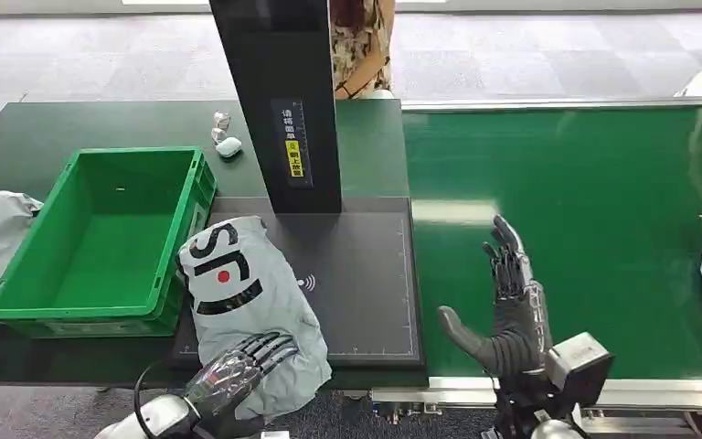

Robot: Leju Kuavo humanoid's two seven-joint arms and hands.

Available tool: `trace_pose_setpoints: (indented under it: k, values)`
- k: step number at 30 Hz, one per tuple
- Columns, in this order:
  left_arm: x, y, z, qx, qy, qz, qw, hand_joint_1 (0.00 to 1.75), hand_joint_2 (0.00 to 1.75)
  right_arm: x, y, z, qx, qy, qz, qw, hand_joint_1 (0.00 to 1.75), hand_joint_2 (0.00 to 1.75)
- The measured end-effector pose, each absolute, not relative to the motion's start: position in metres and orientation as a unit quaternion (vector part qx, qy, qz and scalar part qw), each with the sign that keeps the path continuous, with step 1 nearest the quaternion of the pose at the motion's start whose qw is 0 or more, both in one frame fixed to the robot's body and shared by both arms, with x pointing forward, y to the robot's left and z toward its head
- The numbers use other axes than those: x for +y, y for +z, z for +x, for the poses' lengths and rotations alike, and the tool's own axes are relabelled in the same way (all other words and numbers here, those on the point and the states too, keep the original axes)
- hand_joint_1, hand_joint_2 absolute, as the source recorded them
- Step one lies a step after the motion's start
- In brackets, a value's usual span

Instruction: Moved the parcel from conveyor to table for the left to box.

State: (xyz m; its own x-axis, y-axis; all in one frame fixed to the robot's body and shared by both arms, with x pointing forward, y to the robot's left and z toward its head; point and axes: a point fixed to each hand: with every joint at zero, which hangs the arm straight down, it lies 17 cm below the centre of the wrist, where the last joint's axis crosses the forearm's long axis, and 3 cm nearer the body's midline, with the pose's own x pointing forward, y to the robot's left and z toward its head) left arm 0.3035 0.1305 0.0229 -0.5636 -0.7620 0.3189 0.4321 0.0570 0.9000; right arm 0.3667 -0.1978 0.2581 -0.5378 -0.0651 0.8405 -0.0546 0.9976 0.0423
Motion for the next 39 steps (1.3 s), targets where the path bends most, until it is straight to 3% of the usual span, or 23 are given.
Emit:
trace_pose_setpoints:
  k: [8,10,11,12,26,39]
  values:
    - [0.130,0.027,0.313,-0.578,-0.670,0.160,0.438,1.40,1.75,-0.197,0.261,0.357,-0.881,0.000,0.037,0.471,0.00,1.75]
    - [0.130,0.029,0.315,-0.581,-0.668,0.163,0.435,1.54,1.75,-0.195,0.262,0.354,-0.882,0.005,0.039,0.469,0.00,1.75]
    - [0.130,0.030,0.315,-0.582,-0.667,0.164,0.435,1.73,1.75,-0.195,0.262,0.353,-0.882,0.005,0.040,0.469,0.00,1.75]
    - [0.130,0.030,0.316,-0.584,-0.666,0.165,0.434,1.75,1.75,-0.195,0.262,0.352,-0.882,0.006,0.039,0.469,0.00,1.75]
    - [0.122,0.040,0.325,-0.615,-0.635,0.174,0.435,1.75,1.75,-0.195,0.263,0.337,-0.884,0.017,0.041,0.466,0.00,1.75]
    - [0.137,0.122,0.354,-0.747,-0.459,0.264,0.401,1.75,1.75,-0.199,0.259,0.326,-0.882,0.023,0.027,0.470,0.00,1.75]
